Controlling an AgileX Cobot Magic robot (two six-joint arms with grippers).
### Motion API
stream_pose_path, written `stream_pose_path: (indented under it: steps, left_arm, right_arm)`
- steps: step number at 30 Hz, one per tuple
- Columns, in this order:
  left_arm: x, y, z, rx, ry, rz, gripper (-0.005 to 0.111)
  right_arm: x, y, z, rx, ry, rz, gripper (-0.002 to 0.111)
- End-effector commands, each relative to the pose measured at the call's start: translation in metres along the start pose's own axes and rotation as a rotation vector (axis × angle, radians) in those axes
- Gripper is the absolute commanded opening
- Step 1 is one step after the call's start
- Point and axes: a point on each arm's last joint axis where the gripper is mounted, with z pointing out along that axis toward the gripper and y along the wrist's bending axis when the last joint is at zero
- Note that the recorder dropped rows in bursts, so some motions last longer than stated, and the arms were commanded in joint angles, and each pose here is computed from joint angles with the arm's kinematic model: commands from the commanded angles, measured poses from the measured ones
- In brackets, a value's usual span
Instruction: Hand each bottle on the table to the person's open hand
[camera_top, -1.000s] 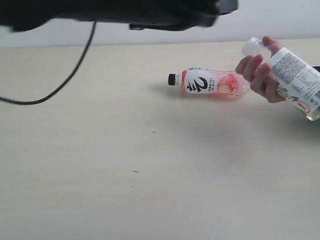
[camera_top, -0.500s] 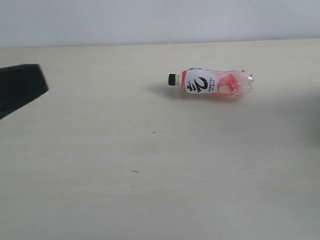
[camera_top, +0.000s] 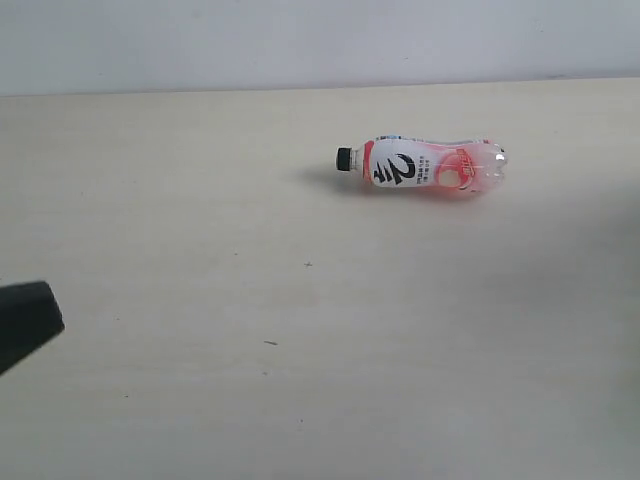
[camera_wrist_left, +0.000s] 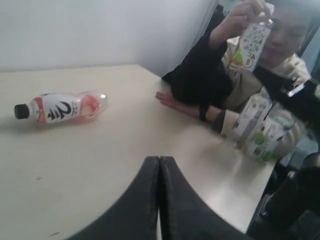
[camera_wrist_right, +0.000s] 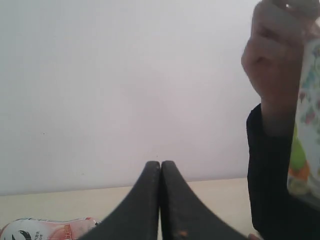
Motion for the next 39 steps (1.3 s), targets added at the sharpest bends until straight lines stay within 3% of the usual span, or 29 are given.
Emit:
stream_pose_path:
  steps: [1,7,11,17,39]
  left_arm:
    - [0.029,0.01,0.0,-0.018,0.059,0.073,0.0]
    - [0.061,0.021,-0.002,-0.046,0.154,0.092,0.0]
    - [0.059,0.025,-0.006,-0.092,0.132,0.081,0.0]
    - [0.043,0.031,-0.037,-0.241,-0.185,0.074,0.0]
    - [0.042,0.034,-0.038,-0.297,-0.197,0.069,0.0]
  right_arm:
    - [0.001,0.0,0.0,0.005,-0.003,-0.007,0.0]
    - [0.001,0.0,0.0,0.005,-0.003,-0.007,0.0]
    - [0.001,0.0,0.0,0.005,-0.003,-0.007,0.0]
    - [0.001,0.0,0.0,0.005,-0.003,-0.007,0.0]
    - [0.001,0.0,0.0,0.004,-0.003,-0.01,0.0]
